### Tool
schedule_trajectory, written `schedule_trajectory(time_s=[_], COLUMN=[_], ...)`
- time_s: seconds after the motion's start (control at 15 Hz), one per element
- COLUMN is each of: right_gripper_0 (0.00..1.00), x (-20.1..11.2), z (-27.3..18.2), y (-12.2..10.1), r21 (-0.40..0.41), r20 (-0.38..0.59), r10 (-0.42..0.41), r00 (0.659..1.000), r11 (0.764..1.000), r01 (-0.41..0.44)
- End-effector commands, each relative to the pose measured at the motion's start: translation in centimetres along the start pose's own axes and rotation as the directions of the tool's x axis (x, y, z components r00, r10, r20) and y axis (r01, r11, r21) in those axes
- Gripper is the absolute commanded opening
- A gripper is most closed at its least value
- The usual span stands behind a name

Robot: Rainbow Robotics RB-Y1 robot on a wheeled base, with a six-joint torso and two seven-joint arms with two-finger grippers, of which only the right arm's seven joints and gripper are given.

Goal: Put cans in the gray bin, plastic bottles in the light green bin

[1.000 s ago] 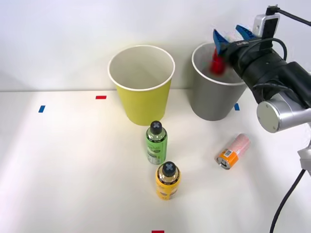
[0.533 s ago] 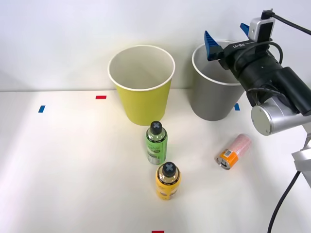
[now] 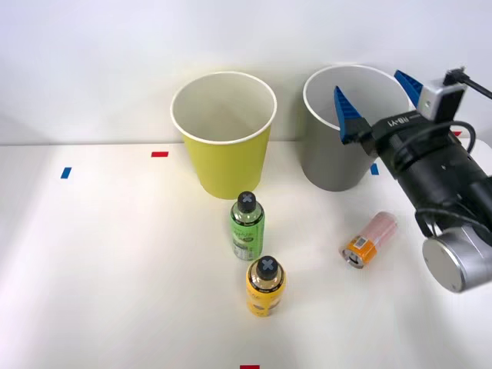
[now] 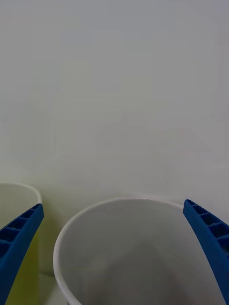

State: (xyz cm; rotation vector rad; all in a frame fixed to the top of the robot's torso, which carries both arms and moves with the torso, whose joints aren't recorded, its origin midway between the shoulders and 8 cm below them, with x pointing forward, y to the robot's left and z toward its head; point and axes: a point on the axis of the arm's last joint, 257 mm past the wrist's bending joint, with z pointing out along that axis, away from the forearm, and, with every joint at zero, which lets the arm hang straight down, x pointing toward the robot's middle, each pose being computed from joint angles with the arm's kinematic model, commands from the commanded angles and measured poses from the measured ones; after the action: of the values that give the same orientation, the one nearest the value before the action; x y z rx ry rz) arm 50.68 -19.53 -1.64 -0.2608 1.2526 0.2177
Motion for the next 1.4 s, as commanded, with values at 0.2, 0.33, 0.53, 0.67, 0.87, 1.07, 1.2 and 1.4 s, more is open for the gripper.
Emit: schedule_trajectory(time_s=[0.2, 0.33, 0.53, 0.67, 0.87, 1.07, 1.2, 1.4], right_gripper_0=[1.00, 1.00, 1.00, 1.00, 1.00, 1.00, 1.00, 1.00], x=[1.5, 3.0, 6.1, 8.1, 10.7, 12.6, 13.6, 14.6], z=[-8.2, -10.5, -14.2, -16.6, -19.5, -21.3, -21.9, -22.7], y=[-3.3, -2.9, -2.6, -2.9, -2.2, -1.5, -1.9, -2.5], r21=[0.098, 0.108, 0.168, 0.220, 0.284, 0.315, 0.343, 0.358], r20=[0.001, -0.017, -0.065, -0.111, -0.160, -0.202, -0.203, -0.224], r10=[0.064, 0.094, 0.162, 0.194, 0.254, 0.275, 0.275, 0.250], r00=[0.998, 0.995, 0.985, 0.975, 0.954, 0.940, 0.940, 0.942], r11=[0.993, 0.990, 0.974, 0.961, 0.937, 0.927, 0.919, 0.920], r01=[-0.063, -0.091, -0.150, -0.166, -0.202, -0.204, -0.195, -0.159])
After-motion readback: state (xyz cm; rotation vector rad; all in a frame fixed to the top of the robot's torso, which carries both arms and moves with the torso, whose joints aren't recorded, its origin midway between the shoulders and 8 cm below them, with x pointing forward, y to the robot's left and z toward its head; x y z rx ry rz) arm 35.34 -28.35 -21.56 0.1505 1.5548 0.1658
